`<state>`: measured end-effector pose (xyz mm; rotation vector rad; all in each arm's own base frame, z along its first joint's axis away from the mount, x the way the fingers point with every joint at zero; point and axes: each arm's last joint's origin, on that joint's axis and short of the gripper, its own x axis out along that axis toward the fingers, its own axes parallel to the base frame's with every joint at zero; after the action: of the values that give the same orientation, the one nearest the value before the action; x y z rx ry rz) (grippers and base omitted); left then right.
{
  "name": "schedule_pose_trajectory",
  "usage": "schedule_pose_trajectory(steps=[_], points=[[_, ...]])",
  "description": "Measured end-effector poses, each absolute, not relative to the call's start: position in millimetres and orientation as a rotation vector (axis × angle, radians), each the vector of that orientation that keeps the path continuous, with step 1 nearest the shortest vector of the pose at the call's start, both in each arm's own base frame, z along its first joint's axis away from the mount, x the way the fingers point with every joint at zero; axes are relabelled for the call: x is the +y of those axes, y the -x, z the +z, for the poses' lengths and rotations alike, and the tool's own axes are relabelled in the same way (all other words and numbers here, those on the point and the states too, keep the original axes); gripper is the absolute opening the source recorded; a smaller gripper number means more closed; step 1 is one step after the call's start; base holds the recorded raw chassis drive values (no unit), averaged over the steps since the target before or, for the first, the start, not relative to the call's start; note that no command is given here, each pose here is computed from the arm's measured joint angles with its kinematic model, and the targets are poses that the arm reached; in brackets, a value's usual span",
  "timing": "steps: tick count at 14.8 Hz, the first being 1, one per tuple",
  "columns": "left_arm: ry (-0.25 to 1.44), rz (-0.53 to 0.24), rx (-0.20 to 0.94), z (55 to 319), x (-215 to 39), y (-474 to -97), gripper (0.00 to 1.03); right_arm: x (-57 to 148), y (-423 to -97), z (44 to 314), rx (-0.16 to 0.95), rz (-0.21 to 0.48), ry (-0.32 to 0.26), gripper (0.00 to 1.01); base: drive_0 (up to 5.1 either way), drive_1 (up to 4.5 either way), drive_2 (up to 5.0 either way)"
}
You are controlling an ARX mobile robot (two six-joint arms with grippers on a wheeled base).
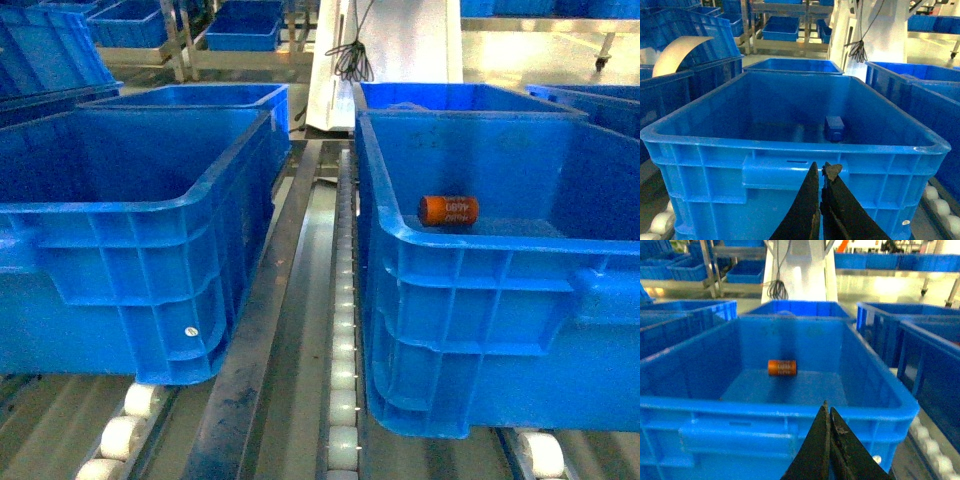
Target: Sort blue parts and orange caps into right shelf containers
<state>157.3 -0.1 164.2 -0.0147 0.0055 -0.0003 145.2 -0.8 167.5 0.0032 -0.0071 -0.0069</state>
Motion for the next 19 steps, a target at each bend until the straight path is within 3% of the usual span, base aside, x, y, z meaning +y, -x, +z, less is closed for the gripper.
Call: schedule_pose_trajectory(steps=[1,7,19], points=[[0.015,0.000,0.005,165,0,-154,0.02,-1,-142,161,0.034,-0.007,-0.003,0.01,0.0,0.00,0.0],[0.014,0.000,0.000,167,0,-131,0.02,-1,-124,171,-0.015,-0.007,-0.003,0.01,0.0,0.00,0.0],[0.014,-0.001,-0.010,170,0,-110,0.02,-1,-105,168,0.004,-0.007,-0.003,0.01,0.0,0.00,0.0]])
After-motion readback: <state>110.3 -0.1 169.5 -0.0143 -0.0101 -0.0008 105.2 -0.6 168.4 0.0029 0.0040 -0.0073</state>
